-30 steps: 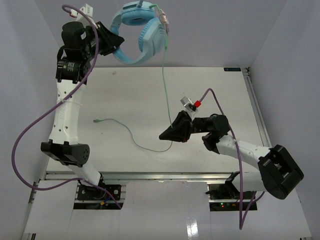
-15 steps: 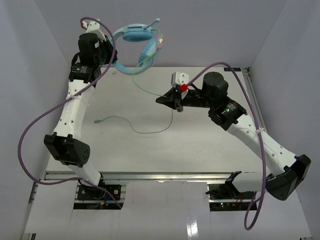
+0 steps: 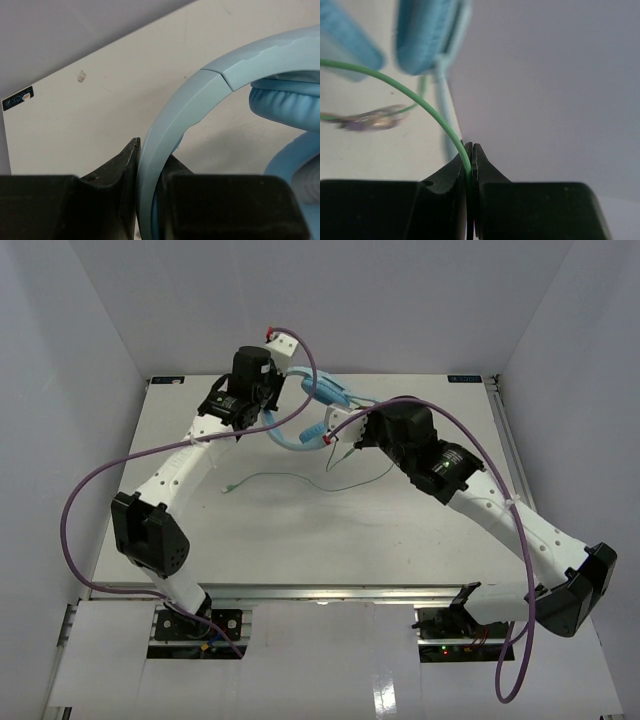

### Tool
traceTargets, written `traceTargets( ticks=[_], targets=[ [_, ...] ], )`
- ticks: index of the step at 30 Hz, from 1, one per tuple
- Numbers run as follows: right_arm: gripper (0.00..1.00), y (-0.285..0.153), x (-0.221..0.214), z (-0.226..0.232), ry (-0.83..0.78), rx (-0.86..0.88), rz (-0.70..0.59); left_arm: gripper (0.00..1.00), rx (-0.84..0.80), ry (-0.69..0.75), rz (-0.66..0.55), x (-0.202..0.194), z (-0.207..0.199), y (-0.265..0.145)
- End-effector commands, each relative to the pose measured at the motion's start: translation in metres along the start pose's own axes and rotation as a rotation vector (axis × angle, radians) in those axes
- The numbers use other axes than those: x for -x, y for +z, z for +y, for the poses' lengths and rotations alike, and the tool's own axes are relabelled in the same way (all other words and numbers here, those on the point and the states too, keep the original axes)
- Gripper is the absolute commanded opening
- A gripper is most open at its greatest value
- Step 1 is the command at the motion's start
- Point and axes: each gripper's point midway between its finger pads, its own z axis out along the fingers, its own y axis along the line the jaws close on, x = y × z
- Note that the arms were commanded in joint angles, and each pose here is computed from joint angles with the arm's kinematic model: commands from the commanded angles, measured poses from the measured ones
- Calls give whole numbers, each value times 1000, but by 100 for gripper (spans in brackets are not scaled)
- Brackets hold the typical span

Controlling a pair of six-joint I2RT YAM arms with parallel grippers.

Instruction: Wrap the headphones

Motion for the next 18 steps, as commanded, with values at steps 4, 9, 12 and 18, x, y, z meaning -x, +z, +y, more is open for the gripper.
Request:
traceTargets(
  ticks=[4, 9, 12, 18],
  targets=[
    [8, -61, 20, -122, 60, -312, -67, 0, -43, 102, -33, -17, -12, -14],
    [8, -61, 14, -122, 48, -314, -67, 0, -156, 101, -80, -13, -30, -27],
    [8, -58, 6, -133, 61, -374, -99, 0, -257, 106, -168, -1, -43, -54],
    [8, -33, -38, -152, 260, -379, -144, 0, -389, 65, -316, 25, -56, -114]
  ],
)
